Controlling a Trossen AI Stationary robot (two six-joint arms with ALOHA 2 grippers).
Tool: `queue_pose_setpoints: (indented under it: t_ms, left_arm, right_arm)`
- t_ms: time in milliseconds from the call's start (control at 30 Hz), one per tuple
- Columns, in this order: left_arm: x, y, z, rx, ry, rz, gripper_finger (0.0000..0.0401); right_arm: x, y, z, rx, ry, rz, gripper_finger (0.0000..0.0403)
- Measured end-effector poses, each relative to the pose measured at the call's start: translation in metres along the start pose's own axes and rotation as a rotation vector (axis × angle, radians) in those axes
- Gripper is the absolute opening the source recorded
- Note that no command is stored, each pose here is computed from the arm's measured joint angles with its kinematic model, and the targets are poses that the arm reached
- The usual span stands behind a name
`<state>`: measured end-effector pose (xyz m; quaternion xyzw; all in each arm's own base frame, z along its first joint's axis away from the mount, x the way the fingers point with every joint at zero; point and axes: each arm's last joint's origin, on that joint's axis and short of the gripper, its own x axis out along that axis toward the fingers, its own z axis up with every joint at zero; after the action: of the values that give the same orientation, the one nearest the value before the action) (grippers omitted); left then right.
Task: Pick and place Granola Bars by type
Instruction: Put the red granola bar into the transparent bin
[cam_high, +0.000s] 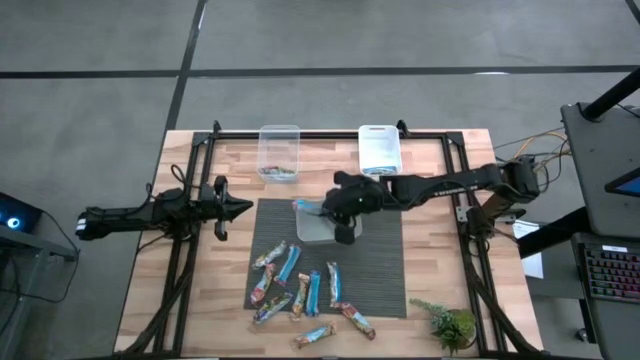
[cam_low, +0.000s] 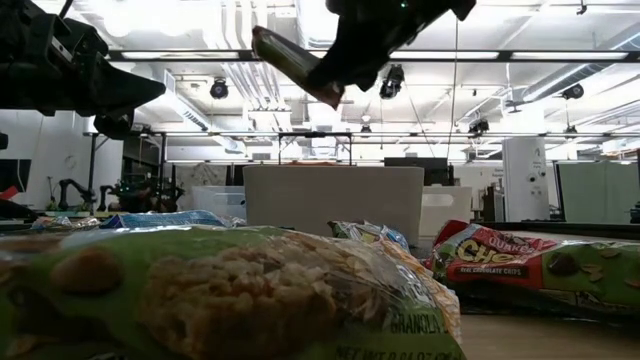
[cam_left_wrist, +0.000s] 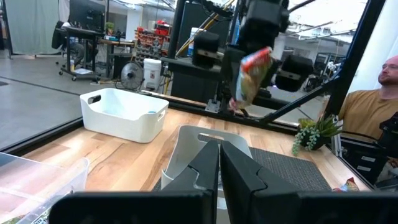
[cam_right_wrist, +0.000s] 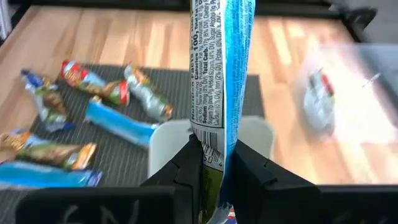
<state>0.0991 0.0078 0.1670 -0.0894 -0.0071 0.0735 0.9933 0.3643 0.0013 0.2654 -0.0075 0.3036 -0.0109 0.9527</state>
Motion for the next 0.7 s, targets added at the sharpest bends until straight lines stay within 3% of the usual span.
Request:
queue_pose_setpoints:
  t_ms: [700]
  left_arm:
    - [0.0,0.0,0.0,0.0,0.0,0.0,0.0]
  right_arm:
    - [-0.01,-0.065,0.036,0.051,-0.398,-0.164,0.0052]
